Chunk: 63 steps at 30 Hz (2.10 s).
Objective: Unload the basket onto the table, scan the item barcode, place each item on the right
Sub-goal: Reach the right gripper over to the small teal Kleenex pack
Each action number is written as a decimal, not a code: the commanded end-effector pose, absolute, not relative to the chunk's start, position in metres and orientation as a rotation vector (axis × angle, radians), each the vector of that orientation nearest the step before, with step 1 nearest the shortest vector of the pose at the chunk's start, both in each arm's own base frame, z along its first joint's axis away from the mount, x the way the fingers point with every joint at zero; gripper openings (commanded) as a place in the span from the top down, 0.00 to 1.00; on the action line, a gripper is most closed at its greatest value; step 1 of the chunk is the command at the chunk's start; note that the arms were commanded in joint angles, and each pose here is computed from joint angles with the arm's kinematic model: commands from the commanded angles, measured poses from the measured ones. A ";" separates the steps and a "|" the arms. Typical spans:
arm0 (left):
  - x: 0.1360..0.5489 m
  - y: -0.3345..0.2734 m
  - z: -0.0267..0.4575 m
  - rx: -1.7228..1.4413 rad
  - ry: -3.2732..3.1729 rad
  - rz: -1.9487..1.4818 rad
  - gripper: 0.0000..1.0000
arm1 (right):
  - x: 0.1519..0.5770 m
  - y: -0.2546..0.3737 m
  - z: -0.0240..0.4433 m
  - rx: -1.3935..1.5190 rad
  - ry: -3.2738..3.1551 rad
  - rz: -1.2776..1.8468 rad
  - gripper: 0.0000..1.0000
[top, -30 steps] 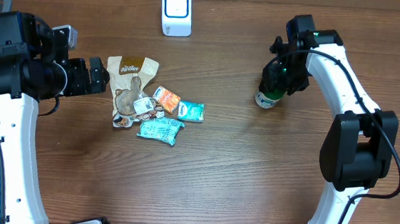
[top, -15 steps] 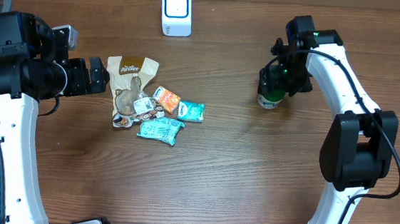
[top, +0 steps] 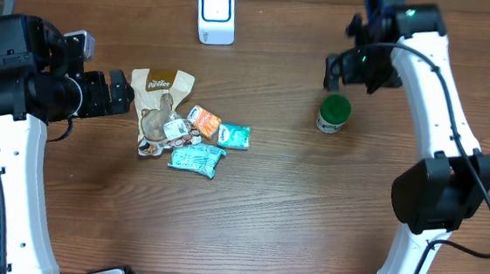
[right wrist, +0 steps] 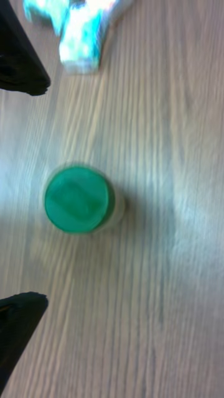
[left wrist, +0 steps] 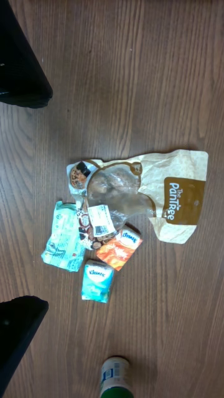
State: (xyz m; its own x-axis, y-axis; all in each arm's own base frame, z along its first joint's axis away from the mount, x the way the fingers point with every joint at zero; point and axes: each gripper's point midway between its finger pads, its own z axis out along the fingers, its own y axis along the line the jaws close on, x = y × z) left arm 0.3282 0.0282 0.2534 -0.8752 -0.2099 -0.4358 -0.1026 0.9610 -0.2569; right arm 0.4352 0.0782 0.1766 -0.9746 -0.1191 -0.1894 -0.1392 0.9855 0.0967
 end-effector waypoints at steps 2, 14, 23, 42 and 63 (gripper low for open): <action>0.329 0.024 0.256 -0.218 2.630 -0.334 0.00 | 0.427 0.128 0.212 -0.183 2.879 0.519 0.00; 0.329 0.024 0.256 -0.218 2.630 -0.334 0.00 | 0.385 0.205 0.181 -0.323 2.977 0.862 0.38; 0.329 0.024 0.255 -0.218 2.630 -0.334 0.00 | 0.369 0.274 0.117 -0.255 3.016 0.771 0.83; 0.329 0.024 0.255 -0.218 2.630 -0.334 0.00 | 0.355 0.342 0.047 -0.163 2.854 0.568 0.96; 0.329 0.024 0.255 -0.218 2.630 -0.334 0.00 | 0.355 0.287 0.032 -0.118 2.890 0.168 0.84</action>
State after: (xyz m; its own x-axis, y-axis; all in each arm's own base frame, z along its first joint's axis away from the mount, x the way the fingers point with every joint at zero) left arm 0.3283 0.0282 0.2531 -0.8756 -0.2100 -0.4351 -0.1028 0.9609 -0.2570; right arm 0.3436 0.3031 0.0284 -0.9781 -0.0737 -0.1945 -0.1078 0.9794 0.1709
